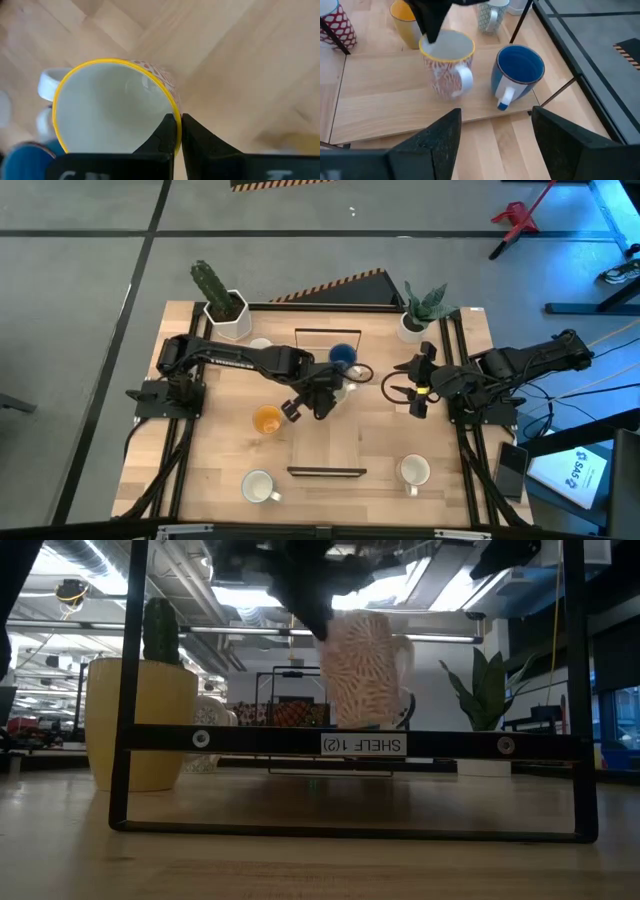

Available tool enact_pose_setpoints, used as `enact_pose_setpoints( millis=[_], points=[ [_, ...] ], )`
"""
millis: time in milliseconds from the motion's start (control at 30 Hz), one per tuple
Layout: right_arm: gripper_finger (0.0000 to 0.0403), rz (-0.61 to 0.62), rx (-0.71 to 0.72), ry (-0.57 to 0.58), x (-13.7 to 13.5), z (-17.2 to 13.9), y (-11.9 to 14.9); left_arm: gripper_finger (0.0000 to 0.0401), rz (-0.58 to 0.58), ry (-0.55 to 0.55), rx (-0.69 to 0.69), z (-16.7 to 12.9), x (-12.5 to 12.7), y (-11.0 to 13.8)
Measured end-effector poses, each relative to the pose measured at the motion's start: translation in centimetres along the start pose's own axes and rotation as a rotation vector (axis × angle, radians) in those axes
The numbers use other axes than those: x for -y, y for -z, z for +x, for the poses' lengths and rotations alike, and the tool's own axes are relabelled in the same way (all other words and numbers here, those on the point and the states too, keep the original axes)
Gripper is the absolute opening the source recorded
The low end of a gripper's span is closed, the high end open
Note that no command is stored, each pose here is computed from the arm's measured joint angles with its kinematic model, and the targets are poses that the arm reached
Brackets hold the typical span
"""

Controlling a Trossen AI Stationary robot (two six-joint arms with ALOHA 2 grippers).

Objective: Place coffee mugs
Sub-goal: Put the orange and white mug on the shelf

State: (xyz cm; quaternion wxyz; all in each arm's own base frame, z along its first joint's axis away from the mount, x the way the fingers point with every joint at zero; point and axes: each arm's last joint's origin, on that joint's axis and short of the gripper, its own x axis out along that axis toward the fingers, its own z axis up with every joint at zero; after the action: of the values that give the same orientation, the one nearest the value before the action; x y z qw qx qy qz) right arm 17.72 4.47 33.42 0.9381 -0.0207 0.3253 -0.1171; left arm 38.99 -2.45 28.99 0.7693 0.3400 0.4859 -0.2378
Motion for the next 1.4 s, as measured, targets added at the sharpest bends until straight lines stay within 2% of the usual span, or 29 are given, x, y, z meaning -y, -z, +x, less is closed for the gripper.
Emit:
enact_pose_setpoints(
  millis=[300, 467, 567, 800, 933, 1133, 1400],
  points=[
    [0.0230, -0.024, -0.023, 0.025, 0.1, 0.0, 0.3, 0.0006, -0.247, 0.075, -0.114, -4.3, 1.7, 2.1],
    [0.0230, -0.028, -0.014, 0.059, 0.2, 0.1, 0.3, 0.0006, -0.296, 0.017, -0.136, -6.1, 2.0, 4.6],
    [0.0230, -0.032, -0.012, 0.070, 0.2, 0.1, 0.3, 0.0006, -0.326, -0.018, -0.124, -6.2, 2.1, 6.6],
    [0.0230, -0.031, -0.010, 0.073, 0.2, 0.1, 0.3, 0.0006, -0.252, -0.085, -0.114, -4.2, 1.9, 9.4],
    [0.0230, -0.021, -0.007, 0.073, 0.2, 0.1, 0.3, 0.0006, -0.195, -0.058, -0.141, -2.8, 1.8, 10.7],
    [0.0230, -0.017, 0.003, 0.094, 0.3, 0.1, 0.2, 0.0006, -0.192, -0.080, -0.159, -2.5, 0.9, 12.5],
    [0.0230, -0.017, 0.009, 0.117, 0.3, 0.1, 0.2, 0.0006, -0.144, -0.120, -0.113, -2.3, -0.2, 12.9]
  ],
)
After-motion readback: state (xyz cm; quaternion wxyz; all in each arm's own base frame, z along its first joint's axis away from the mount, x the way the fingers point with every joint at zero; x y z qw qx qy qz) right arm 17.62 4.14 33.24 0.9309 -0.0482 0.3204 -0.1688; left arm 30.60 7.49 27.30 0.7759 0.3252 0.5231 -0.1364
